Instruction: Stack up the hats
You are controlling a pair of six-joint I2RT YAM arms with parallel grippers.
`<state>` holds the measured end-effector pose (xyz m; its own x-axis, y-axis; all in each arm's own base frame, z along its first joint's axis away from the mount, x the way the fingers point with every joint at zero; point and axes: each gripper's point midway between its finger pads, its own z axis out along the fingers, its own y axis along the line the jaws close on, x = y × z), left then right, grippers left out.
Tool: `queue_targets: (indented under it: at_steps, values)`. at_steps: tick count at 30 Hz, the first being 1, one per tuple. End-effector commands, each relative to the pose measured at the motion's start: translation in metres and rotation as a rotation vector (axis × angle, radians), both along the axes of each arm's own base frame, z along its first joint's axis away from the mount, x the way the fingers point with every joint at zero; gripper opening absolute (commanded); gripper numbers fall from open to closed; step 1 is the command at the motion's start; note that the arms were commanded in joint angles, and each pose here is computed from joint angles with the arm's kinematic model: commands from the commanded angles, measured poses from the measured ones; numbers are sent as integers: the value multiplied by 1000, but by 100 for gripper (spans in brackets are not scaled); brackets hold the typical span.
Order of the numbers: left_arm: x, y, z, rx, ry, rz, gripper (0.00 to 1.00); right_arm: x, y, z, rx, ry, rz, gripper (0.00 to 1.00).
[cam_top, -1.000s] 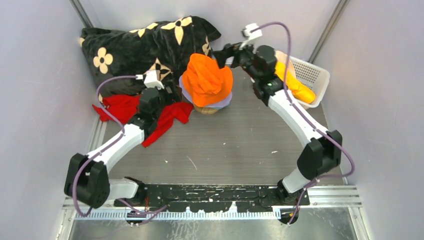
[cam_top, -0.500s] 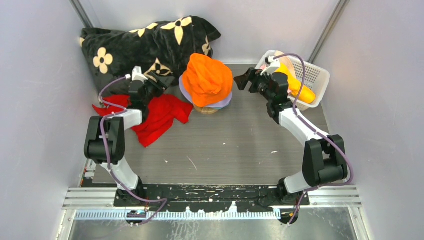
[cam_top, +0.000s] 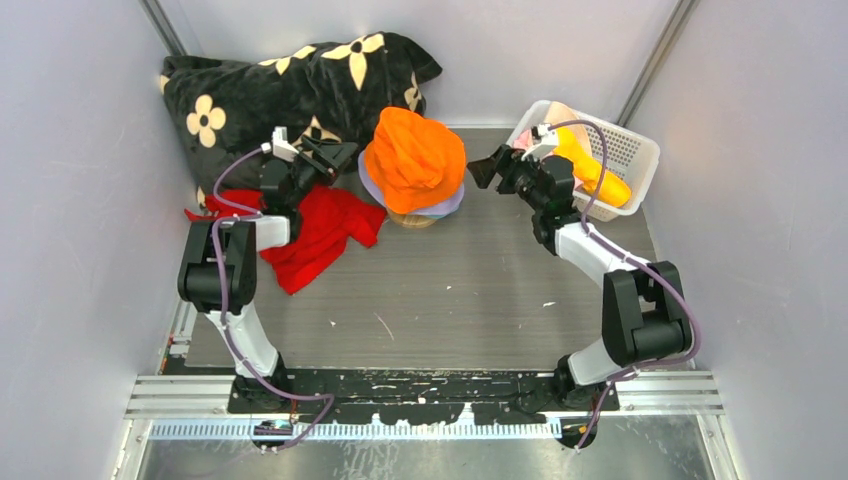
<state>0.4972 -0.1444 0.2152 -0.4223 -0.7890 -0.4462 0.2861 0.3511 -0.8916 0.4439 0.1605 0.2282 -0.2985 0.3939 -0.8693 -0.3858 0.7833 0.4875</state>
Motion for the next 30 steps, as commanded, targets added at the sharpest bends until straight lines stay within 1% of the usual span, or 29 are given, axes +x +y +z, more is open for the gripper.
queue_targets:
  at_steps: [1, 8, 15, 21, 23, 30]
  values:
    - [-2, -7, 28, -38, -105, -47, 74, 3, 4, 13, 34, -64, 19, 89]
    - [-1, -19, 18, -53, -92, -77, 74, 5, 3, 8, 38, -56, 16, 88]
    - [1, -27, 17, -101, -122, -102, 73, 5, 0, 7, 39, -54, 10, 88]
    - [-1, -32, 14, -114, -112, -119, 71, 5, -3, 6, 40, -54, 5, 88]
    - [-2, -29, 9, -95, -86, -99, 71, 5, -3, 7, 40, -54, 5, 88]
    - [-9, -3, -16, 40, 29, 30, 71, 5, -6, 8, 42, -58, 3, 88]
